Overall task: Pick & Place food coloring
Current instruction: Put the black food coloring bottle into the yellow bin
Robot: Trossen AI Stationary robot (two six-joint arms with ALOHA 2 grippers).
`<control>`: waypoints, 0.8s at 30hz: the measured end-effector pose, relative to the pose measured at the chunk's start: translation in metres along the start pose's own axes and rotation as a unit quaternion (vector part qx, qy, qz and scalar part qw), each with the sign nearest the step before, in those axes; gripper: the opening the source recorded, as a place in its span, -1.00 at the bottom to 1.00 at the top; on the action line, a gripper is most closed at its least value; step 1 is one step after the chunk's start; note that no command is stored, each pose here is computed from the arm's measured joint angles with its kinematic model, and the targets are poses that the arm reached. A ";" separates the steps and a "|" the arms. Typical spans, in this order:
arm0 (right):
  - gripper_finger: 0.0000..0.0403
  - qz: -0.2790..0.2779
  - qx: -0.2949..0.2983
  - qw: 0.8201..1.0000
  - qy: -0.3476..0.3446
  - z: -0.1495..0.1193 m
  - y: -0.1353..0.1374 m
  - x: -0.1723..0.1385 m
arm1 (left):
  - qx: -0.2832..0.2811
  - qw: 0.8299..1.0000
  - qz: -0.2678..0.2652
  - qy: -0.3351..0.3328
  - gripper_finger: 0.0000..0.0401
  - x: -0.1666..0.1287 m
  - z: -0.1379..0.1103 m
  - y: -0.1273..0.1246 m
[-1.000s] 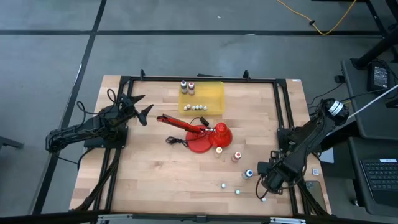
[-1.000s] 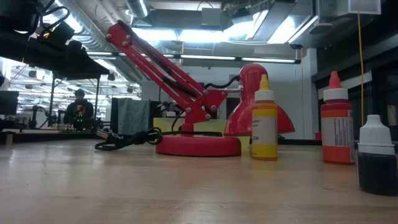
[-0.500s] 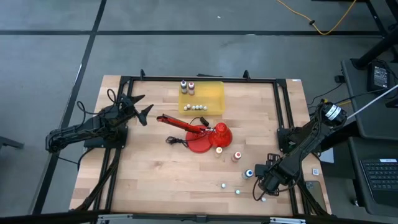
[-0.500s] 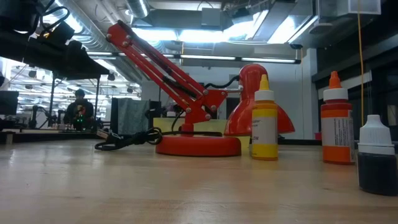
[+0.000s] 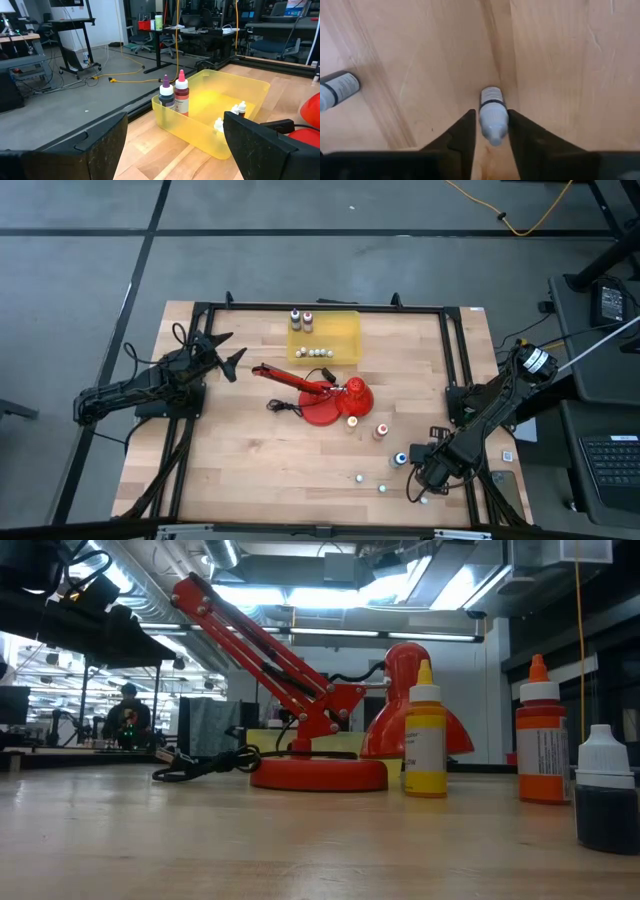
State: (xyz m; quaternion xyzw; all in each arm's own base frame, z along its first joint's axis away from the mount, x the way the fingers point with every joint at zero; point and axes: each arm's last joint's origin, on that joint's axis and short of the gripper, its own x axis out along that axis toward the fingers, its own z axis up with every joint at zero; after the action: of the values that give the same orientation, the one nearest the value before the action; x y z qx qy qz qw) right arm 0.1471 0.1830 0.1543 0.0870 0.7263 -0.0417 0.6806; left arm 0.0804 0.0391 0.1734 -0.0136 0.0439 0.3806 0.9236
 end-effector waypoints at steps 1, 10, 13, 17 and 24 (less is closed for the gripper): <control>-0.49 0.000 0.000 1.000 0.000 0.000 0.000 0.000 | 0.000 1.000 0.000 0.000 0.59 0.000 0.000 0.000; -0.62 0.005 0.001 1.000 0.001 0.000 0.000 -0.001 | 0.000 1.000 0.000 0.000 0.59 0.000 0.000 0.000; -0.59 0.009 0.007 1.000 0.008 0.000 0.001 -0.002 | 0.000 1.000 0.000 0.000 0.59 0.000 0.000 0.000; -0.65 0.013 0.010 1.000 0.005 0.003 0.006 -0.011 | 0.000 1.000 0.000 0.000 0.59 0.000 0.000 0.000; -0.62 -0.017 0.019 1.000 0.016 0.016 0.005 -0.044 | 0.000 1.000 0.000 0.000 0.59 0.000 0.000 0.000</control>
State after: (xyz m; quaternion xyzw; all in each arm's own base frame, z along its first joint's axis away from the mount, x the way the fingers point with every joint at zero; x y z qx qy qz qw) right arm 0.1660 0.1817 0.1971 0.0882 0.7375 -0.0655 0.6663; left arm 0.0804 0.0390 0.1733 -0.0134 0.0440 0.3805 0.9236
